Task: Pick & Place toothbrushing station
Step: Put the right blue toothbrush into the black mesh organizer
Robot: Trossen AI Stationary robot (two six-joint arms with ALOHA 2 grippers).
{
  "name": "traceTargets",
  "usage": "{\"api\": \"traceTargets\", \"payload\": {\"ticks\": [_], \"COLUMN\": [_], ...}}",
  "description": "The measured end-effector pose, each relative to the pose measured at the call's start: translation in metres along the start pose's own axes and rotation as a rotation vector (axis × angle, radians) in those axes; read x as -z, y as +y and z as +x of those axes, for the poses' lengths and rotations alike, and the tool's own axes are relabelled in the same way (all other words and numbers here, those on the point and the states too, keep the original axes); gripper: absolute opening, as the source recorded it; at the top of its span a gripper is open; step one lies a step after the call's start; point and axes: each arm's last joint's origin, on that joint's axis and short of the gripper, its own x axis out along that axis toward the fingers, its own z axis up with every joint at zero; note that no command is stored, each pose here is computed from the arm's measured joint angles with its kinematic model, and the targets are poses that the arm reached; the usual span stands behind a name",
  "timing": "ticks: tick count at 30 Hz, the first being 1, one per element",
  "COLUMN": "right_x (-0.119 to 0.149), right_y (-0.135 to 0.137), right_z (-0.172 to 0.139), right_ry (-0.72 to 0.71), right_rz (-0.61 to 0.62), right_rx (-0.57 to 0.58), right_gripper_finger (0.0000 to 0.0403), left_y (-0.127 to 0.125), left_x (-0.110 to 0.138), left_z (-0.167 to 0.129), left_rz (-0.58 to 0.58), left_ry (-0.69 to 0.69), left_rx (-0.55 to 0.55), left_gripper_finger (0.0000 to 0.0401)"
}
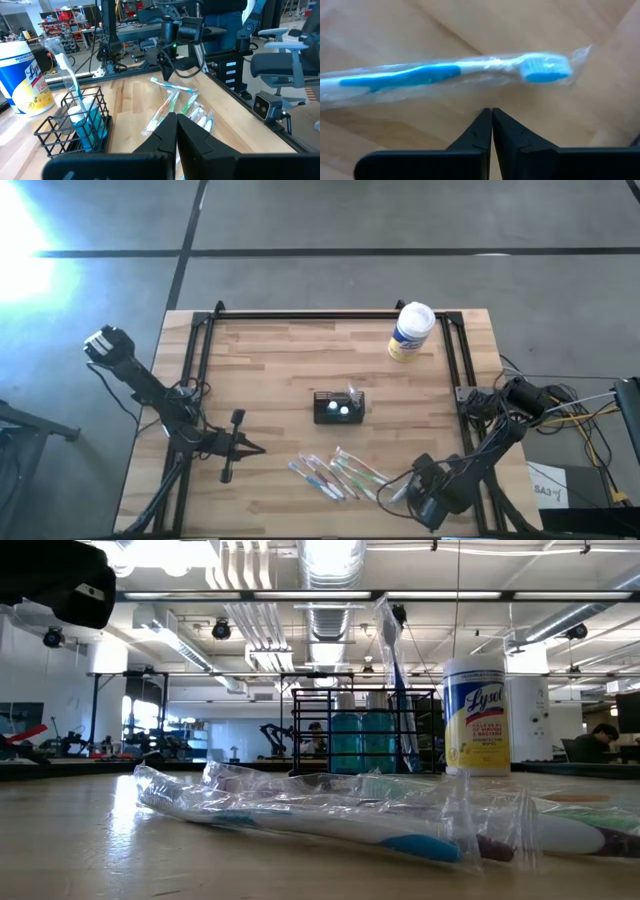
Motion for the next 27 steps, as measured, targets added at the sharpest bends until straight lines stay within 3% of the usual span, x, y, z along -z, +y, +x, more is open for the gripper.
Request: {"api": "traceTargets", "payload": {"ticks": [10, 22, 27], "right_x": [-0.057, -0.111, -0.118], "right_y": [-0.004, 0.007, 0.018], "right_z": [0.011, 0.016, 0.000], "right_ry": [-0.250, -0.273, -0.293], "right_rz": [-0.140, -0.473, -0.493], "right_rx": [0.065, 0.095, 0.058], "right_gripper_finger": [0.0008, 0.0008, 0.0008], "left_y": [0.000, 0.000, 0.000], "left_x": [0.002, 0.003, 0.004], "left_z": [0.000, 0.000, 0.000], "left_rz": [-0.037, -0.045, -0.042], "left_ry": [0.008, 0.023, 0.028], "left_rx": [0.000, -0.001, -0.001], "left_gripper_finger": [0.0012, 0.0012, 0.0012]}}
